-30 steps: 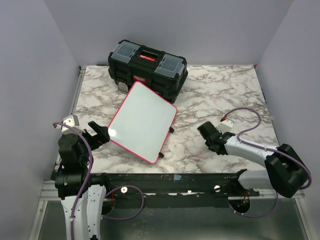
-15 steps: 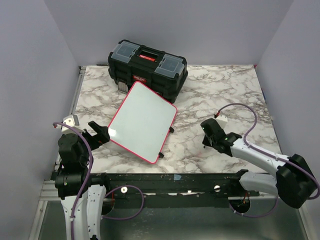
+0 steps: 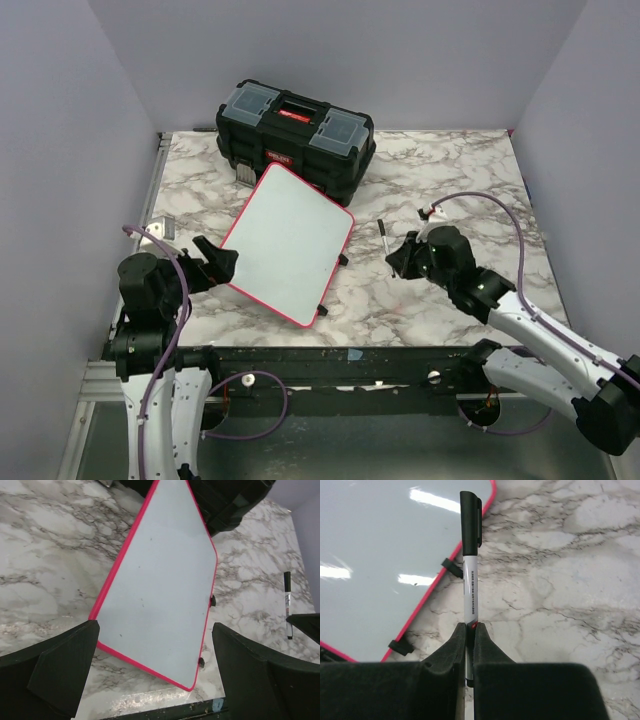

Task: Write a sentence on the whiteboard
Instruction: Pass from the right arm to the left

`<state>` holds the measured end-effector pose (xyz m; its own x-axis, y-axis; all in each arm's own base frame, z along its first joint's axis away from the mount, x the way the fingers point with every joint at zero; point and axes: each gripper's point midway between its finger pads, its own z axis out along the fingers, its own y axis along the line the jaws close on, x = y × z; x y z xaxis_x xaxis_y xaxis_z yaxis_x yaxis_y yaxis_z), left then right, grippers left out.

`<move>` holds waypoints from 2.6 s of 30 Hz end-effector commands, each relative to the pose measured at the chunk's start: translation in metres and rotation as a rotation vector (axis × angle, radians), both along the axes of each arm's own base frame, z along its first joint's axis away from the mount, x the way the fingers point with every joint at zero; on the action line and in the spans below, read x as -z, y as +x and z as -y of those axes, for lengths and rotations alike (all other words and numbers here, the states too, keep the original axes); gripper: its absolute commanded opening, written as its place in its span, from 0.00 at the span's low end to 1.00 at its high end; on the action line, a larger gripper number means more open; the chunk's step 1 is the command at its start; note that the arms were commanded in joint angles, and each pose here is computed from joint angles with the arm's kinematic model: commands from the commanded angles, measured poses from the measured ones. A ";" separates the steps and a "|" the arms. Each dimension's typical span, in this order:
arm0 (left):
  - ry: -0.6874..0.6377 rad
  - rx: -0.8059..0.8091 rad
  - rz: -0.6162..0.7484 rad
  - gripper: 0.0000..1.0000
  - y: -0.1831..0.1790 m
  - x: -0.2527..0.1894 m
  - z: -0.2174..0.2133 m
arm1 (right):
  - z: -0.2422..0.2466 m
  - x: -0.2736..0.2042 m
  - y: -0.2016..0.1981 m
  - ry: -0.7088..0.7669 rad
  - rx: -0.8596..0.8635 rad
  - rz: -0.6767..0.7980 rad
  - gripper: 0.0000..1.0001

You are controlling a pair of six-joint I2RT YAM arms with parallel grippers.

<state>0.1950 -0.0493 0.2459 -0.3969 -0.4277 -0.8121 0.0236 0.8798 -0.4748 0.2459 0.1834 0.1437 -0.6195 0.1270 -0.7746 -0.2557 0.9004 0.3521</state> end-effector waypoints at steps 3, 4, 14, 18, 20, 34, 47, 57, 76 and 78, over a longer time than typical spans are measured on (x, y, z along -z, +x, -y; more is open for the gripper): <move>-0.070 0.256 0.107 0.98 -0.003 -0.040 0.042 | -0.039 -0.064 -0.021 0.156 -0.308 0.215 0.01; -0.083 0.292 0.113 0.98 -0.004 -0.044 0.047 | -0.042 -0.071 -0.025 0.174 -0.337 0.238 0.01; -0.141 0.539 0.061 0.95 -0.004 -0.047 0.103 | -0.068 -0.107 -0.046 0.258 -0.539 0.307 0.01; -0.136 0.661 0.005 0.95 -0.009 -0.046 0.138 | -0.080 -0.122 -0.055 0.273 -0.598 0.336 0.01; -0.133 0.692 -0.010 0.94 -0.009 -0.047 0.150 | -0.084 -0.125 -0.060 0.270 -0.626 0.341 0.01; -0.113 0.911 -0.117 0.90 -0.014 -0.071 0.189 | -0.108 -0.122 -0.098 0.224 -0.760 0.374 0.01; -0.101 0.911 -0.204 0.75 -0.006 -0.070 0.194 | -0.119 -0.120 -0.096 0.148 -0.748 0.408 0.01; -0.226 0.986 -0.251 0.64 -0.016 -0.061 0.210 | -0.119 -0.121 -0.092 0.128 -0.741 0.425 0.01; -0.272 0.992 -0.253 0.00 -0.019 -0.057 0.216 | -0.117 -0.119 -0.086 0.150 -0.680 0.433 0.12; -0.270 0.987 -0.239 0.00 -0.019 -0.061 0.214 | -0.116 -0.117 -0.081 0.158 -0.638 0.407 0.38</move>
